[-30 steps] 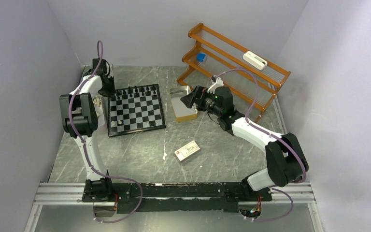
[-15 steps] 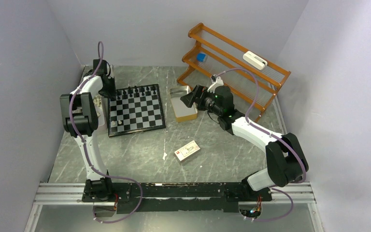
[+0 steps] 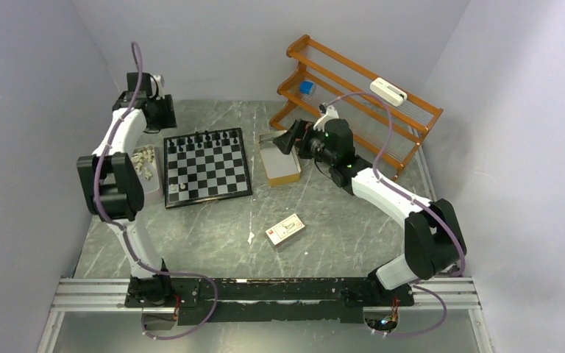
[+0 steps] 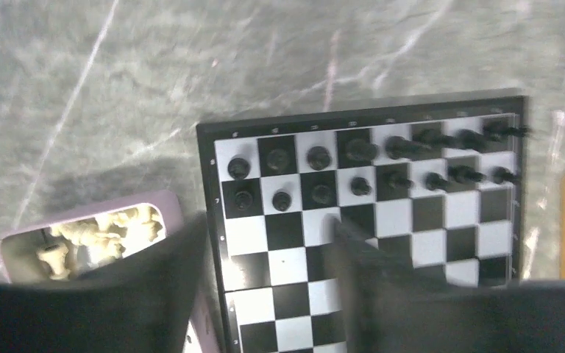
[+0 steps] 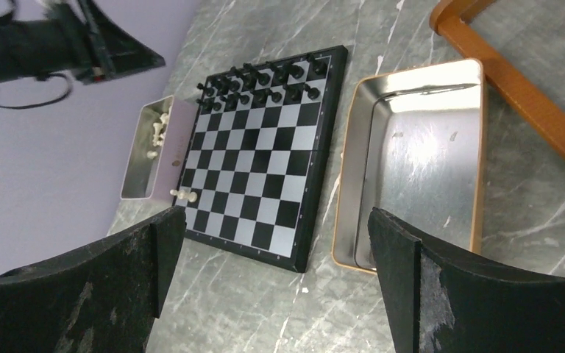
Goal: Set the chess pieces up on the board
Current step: Reset both arms
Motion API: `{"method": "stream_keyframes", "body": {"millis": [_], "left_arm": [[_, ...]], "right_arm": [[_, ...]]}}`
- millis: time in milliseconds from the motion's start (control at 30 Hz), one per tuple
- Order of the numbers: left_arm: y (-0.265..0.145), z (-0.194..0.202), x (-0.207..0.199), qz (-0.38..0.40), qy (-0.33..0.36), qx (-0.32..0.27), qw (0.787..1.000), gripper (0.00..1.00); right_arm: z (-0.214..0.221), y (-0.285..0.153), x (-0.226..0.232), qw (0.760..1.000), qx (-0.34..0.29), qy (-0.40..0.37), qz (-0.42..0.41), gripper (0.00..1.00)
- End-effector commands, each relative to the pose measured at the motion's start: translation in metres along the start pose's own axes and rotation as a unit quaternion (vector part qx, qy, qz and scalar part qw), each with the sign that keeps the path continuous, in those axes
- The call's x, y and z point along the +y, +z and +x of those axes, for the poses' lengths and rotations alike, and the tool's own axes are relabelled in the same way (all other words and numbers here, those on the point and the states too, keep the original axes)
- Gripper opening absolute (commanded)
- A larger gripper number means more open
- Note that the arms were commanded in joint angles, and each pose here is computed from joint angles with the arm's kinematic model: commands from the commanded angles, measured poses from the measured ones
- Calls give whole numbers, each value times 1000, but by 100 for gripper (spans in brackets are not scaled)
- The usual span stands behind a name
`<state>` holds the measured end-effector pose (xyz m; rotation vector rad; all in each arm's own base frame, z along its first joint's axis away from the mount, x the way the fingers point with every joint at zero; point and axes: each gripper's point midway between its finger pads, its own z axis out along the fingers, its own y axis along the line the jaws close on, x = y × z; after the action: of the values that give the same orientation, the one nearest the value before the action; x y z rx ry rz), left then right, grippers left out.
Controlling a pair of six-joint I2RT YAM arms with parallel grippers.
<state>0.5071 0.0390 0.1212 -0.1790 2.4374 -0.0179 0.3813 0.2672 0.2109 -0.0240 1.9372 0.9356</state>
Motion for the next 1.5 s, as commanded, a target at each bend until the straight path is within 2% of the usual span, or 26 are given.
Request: {"method": "stream_keyframes", "body": {"millis": [0,33,67,200,333,500,600,767,967,1200,1467], "left_arm": [[-63,-44,-34,95,-18,-78,992,84],[-78,-48,-41,115,-19,-91,989,98],[-87,-48,-49,136,-20,-100,985,99],[-128,-43,-77,215,-25,-123,968,100],[-168,-21,-105,287,-18,-129,949,100],[-206,7,-123,296,23,-142,944,100],[-227,31,-150,314,73,-139,936,100],[-249,56,-160,353,73,-135,923,100],[-267,75,-152,348,64,-163,921,100],[-275,94,-154,373,63,-180,908,100],[-279,97,-156,384,59,-188,902,100]], "right_arm": [[-14,7,-3,999,9,-25,29,100],[-17,8,-1,999,11,-30,29,100],[-20,9,1,999,16,-35,32,100],[-32,7,9,997,26,-64,44,100],[-55,3,23,996,15,-79,44,100],[-70,-12,43,995,8,-97,33,100],[-73,-32,53,994,-7,-103,19,100],[-64,-58,60,995,-23,-93,-5,100],[-40,-75,56,996,-16,-82,-23,100],[-29,-76,53,997,-10,-77,-31,100],[-26,-73,49,997,-6,-75,-26,100]]}}
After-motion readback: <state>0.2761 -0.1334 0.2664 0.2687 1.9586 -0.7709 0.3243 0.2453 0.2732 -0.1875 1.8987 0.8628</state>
